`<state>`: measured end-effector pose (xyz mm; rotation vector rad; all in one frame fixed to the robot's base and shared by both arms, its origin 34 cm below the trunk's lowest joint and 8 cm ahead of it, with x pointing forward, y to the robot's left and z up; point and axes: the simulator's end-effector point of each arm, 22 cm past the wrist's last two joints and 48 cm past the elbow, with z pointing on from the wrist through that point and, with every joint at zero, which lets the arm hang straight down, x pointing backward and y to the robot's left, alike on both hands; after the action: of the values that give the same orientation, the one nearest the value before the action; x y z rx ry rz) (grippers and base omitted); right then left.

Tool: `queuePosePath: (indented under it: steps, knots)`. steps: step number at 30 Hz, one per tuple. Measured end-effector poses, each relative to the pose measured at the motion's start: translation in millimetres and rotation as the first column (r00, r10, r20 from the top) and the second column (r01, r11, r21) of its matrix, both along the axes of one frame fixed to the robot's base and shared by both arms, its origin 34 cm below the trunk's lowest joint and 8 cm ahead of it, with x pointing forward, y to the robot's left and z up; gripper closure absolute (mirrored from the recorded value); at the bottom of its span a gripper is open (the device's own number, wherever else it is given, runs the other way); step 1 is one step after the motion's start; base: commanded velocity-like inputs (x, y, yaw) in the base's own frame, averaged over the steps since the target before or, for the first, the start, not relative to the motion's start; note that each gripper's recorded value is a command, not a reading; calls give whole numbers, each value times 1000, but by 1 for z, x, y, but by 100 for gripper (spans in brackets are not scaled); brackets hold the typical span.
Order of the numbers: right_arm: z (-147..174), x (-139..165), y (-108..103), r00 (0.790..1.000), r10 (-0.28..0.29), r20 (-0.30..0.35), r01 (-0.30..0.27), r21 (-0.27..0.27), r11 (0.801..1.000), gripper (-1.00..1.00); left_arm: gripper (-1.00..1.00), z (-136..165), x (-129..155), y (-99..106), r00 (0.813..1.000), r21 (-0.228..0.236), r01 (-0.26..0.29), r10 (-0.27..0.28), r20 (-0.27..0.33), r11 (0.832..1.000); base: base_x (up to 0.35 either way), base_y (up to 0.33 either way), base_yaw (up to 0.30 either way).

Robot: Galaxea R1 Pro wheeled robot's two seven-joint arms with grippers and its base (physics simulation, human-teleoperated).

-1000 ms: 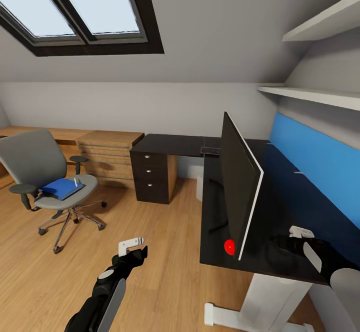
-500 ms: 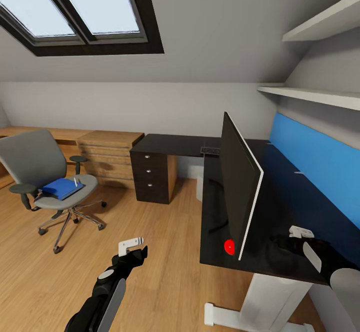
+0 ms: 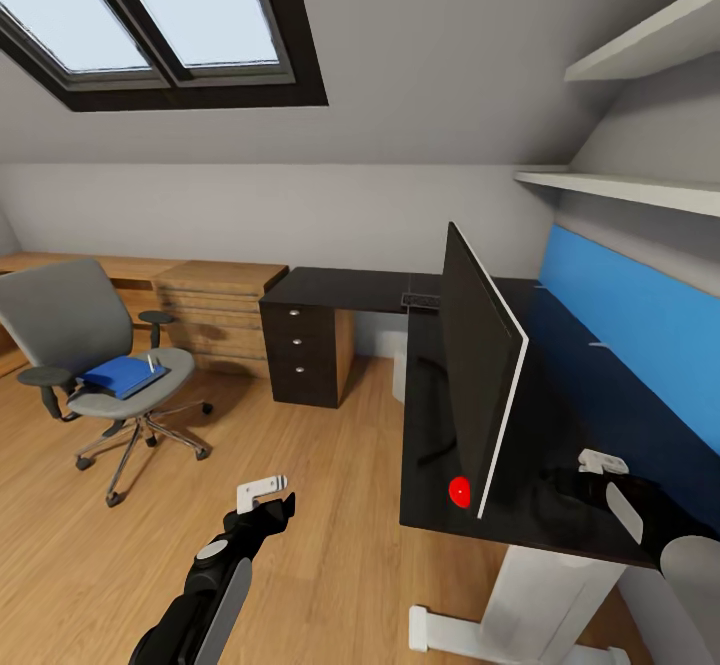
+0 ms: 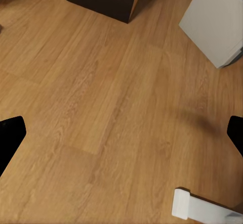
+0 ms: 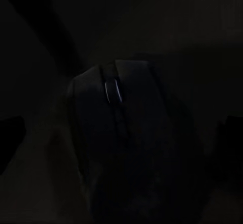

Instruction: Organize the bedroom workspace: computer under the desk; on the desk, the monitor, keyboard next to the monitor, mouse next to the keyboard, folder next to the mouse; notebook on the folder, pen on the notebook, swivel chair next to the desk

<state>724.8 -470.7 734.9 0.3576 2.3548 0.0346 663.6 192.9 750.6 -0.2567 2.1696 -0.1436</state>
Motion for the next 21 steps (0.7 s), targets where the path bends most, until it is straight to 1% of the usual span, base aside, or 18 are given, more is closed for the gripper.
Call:
queuePosePath:
  steps: [21]
  knots:
    - [0, 0, 0, 1000, 0, 0, 0, -1, 1000, -100, -100, 0, 0, 0, 1000, 0, 1, -1, 0, 1000, 0, 0, 0]
